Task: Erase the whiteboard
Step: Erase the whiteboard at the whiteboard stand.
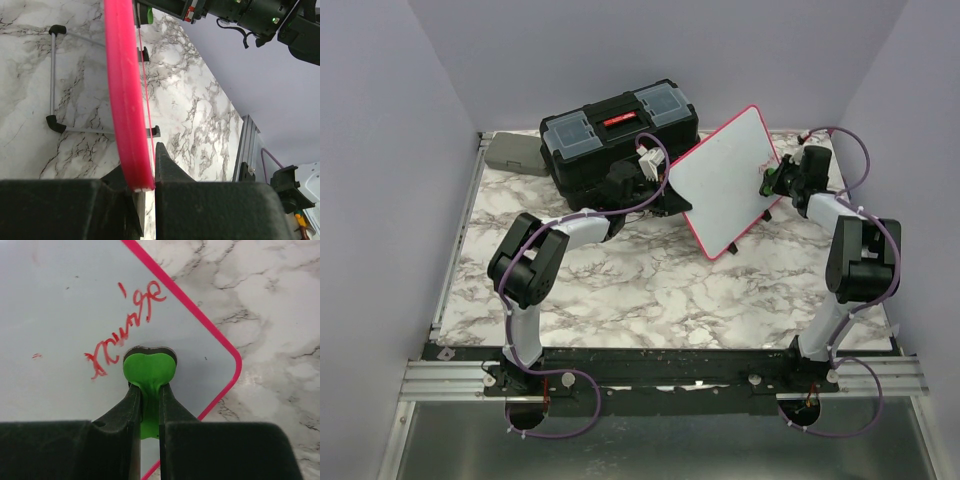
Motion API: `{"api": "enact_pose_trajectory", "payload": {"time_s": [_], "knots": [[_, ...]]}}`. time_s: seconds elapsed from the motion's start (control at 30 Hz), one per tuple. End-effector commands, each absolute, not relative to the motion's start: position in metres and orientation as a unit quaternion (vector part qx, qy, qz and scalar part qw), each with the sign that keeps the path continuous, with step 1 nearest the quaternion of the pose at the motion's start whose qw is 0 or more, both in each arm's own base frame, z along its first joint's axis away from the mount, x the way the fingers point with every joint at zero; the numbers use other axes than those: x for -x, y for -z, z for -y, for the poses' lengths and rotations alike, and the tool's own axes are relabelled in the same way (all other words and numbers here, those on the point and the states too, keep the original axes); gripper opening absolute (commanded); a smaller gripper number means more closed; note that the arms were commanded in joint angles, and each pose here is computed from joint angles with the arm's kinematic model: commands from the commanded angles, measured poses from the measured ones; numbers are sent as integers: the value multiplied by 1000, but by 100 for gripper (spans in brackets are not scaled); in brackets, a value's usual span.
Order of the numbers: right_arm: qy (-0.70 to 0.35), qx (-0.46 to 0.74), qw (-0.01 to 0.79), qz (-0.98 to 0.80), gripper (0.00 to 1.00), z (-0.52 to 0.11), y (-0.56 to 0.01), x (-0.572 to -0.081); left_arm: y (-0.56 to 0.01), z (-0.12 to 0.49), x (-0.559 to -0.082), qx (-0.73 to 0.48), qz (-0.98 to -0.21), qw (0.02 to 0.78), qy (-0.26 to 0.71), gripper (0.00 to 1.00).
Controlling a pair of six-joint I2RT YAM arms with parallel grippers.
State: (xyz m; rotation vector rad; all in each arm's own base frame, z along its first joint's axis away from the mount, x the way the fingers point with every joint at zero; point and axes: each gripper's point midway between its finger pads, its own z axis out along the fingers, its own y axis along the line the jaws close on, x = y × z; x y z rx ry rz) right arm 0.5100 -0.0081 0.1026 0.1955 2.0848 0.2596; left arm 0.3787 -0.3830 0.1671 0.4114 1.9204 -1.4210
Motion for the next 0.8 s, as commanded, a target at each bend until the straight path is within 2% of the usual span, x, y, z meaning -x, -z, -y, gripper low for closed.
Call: {"api": "enact_pose_trajectory", "payload": {"time_s": [0.0,0.17,0.27,0.37,0.47,0.53,0.67,0.77], "knots": [[-78,-101,474,-871,1,20,-89,-506,-165,403,-335,-210,-729,274,591,0],[-305,61,415,-855,1,-70,-99,-485,-165,404,-335,-211,-729,273,591,0],[-334,96,410,-844,1,-91,-107,-480,-166,404,-335,-212,-728,274,591,0],[-288,60,466,-834,1,-77,-125,-495,-165,403,-335,-211,-730,272,591,0],[-144,-61,518,-841,1,-18,-126,-516,-165,404,-335,-212,-729,273,590,0],[-86,-96,524,-842,1,6,-123,-519,-165,404,-335,-212,-729,273,591,0],[-86,-74,495,-861,1,5,-102,-513,-167,404,-336,-213,-728,273,592,0],[-118,-8,467,-876,1,-13,-93,-508,-166,404,-336,-213,-728,273,591,0]]}}
